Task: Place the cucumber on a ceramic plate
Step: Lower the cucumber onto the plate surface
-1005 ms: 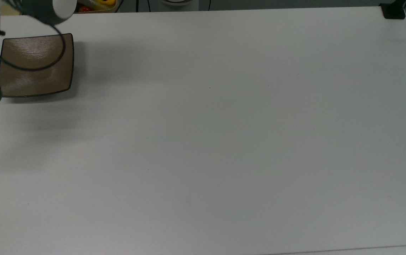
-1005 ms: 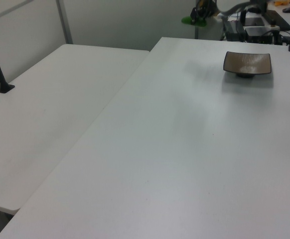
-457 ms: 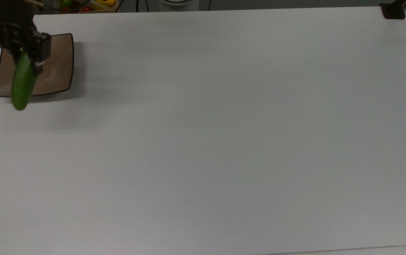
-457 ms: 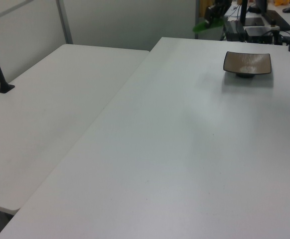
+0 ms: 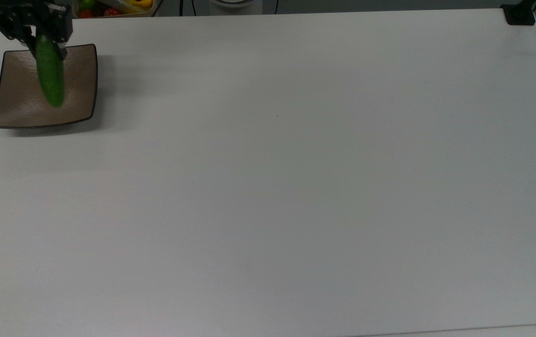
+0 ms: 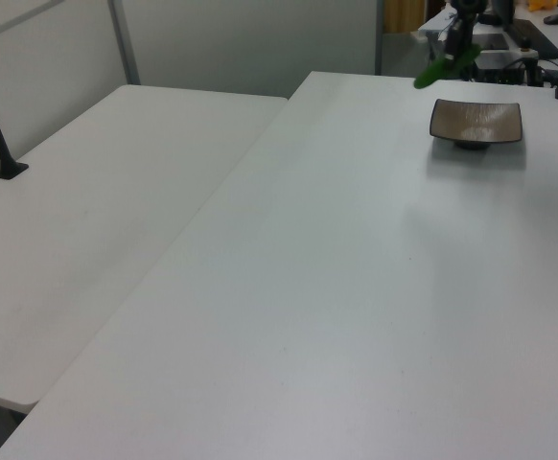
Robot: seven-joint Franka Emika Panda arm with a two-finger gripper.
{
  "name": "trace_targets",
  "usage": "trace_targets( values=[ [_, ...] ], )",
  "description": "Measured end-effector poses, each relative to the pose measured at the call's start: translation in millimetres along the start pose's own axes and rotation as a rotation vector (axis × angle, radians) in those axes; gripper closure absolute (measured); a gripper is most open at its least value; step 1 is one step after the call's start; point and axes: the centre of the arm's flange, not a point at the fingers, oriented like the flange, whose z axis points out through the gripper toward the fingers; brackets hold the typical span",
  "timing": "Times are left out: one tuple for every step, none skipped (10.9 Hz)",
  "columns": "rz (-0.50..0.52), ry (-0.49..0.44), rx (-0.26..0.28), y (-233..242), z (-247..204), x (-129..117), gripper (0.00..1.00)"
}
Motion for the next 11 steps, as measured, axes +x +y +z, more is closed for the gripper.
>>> trace_targets(
  values=[
    [-0.039, -0.017, 0.013, 19, 9, -16, 0.54],
    [-0.077, -0.038, 0.025, 34, 20, -30, 0.54],
    [-0.107, -0.058, 0.037, 44, 30, -42, 0.54],
    [-0.131, -0.076, 0.05, 49, 40, -51, 0.54],
    [-0.158, -0.087, 0.058, 52, 50, -58, 0.54],
    [-0.172, -0.085, 0.055, 54, 61, -63, 0.54],
    [-0.174, -0.076, 0.044, 57, 73, -69, 0.54],
    [-0.169, -0.065, 0.029, 61, 84, -74, 0.54],
    [-0.164, -0.056, 0.016, 64, 95, -78, 0.54],
    [-0.161, -0.048, 0.004, 66, 106, -80, 0.54],
    [-0.161, -0.038, -0.01, 69, 114, -81, 0.54]
  ],
)
